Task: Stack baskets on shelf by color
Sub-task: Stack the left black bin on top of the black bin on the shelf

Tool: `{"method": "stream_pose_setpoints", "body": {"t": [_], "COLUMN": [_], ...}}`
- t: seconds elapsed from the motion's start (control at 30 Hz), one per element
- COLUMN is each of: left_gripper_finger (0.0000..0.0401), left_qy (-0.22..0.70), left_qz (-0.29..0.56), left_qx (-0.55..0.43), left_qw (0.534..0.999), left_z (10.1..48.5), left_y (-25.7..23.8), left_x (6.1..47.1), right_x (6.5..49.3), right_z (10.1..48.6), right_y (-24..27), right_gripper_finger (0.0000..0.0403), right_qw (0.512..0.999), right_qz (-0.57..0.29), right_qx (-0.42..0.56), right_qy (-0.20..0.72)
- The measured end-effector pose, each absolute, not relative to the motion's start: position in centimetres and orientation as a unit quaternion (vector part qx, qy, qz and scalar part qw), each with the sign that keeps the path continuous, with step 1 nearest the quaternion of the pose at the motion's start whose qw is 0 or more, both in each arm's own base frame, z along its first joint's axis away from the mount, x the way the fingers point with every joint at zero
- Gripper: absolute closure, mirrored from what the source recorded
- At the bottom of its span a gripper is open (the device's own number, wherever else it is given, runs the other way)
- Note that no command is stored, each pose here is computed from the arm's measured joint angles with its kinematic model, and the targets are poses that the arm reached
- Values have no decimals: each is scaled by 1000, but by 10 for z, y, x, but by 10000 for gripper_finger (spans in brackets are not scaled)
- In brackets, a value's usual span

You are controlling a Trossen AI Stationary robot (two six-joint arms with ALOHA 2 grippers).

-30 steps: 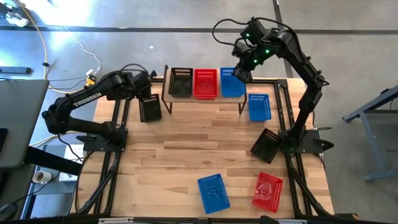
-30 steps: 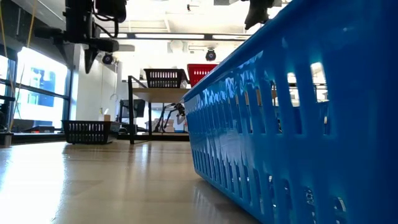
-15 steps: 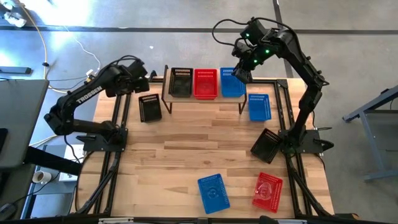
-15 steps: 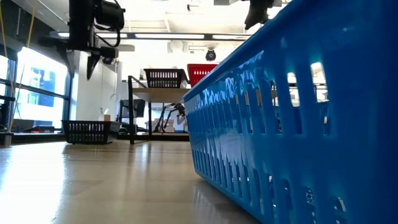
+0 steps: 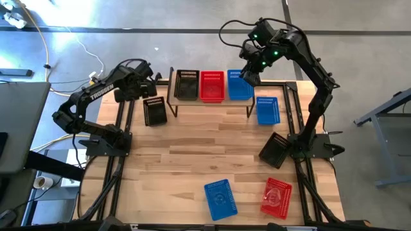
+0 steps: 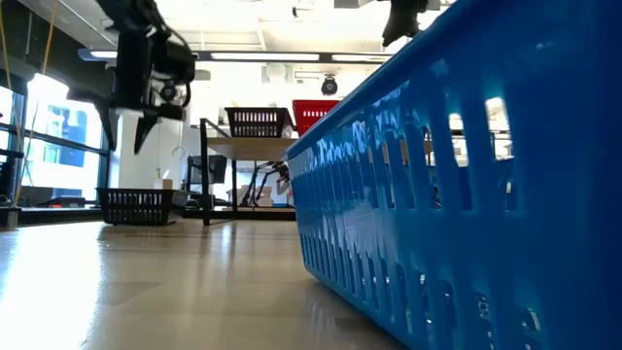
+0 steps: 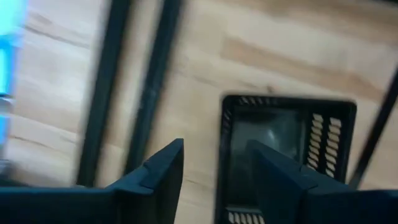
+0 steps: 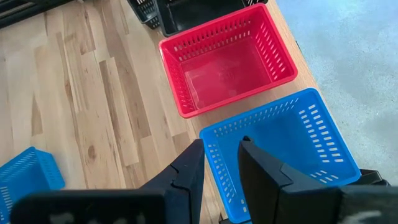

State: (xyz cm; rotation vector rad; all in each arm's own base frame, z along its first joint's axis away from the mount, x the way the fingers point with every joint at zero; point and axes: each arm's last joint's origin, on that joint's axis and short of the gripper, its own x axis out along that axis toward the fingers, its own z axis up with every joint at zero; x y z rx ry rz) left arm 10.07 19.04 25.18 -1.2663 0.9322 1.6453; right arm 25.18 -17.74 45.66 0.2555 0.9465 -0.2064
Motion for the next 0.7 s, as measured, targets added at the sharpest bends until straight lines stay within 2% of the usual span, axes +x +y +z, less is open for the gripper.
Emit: {"method": "stream_pose_setpoints", "body": {"t": [0.23,0.7], "left_gripper_finger": [272,274], "left_qy": [371,363], "left_qz": [620,624], "left_qx": [-550,-559], "left_qw": [420,408], "left_z": [215,183], "left_y": [180,172], "left_x": [100,95], "right_x": [252,254], "right_z": [457,458], "right_y": [-177,-179], "right_gripper_finger": [318,318], "right_qw": [877,882], "right_qz": [-99,-103], "right_qx": [122,122], "right_qy": [453,444]}}
